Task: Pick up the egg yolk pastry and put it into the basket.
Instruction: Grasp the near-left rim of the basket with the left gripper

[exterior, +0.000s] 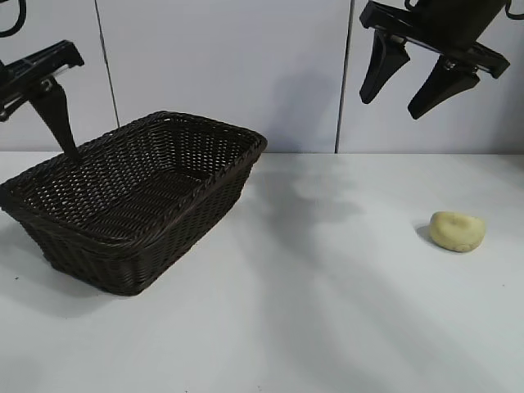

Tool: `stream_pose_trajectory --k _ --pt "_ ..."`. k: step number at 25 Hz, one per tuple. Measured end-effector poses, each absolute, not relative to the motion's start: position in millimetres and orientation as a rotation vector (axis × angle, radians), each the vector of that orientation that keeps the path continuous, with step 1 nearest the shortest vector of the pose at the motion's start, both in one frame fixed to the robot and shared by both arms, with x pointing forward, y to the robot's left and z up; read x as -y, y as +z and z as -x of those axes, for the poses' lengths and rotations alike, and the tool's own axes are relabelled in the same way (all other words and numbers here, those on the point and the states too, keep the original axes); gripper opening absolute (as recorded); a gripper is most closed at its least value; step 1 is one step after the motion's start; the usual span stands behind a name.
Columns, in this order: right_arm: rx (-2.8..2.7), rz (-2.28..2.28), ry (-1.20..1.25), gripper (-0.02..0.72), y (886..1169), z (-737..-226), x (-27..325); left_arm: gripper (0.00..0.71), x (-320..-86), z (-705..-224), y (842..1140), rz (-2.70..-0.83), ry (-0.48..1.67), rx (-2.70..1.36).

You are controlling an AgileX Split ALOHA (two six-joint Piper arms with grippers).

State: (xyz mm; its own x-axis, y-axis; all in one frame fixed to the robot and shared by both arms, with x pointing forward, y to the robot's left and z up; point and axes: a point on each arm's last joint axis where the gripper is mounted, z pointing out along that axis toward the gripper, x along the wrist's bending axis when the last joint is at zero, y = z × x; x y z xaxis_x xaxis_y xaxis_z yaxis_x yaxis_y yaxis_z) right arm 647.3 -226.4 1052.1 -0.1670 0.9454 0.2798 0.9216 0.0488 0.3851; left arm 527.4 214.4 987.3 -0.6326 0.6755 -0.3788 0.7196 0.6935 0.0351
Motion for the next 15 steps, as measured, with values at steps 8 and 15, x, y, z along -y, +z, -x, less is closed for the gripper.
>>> stream_pose_trajectory --k 8,15 --pt "-2.239 -1.995 0.755 0.486 1052.1 -647.3 226.4 0.477 -215.0 -534.2 989.3 -1.028 -0.125 -2.493" --pt "-2.248 -1.994 0.738 0.486 1051.5 -646.4 226.9 0.477 -215.6 -538.8 972.7 -1.024 -0.116 -2.556"
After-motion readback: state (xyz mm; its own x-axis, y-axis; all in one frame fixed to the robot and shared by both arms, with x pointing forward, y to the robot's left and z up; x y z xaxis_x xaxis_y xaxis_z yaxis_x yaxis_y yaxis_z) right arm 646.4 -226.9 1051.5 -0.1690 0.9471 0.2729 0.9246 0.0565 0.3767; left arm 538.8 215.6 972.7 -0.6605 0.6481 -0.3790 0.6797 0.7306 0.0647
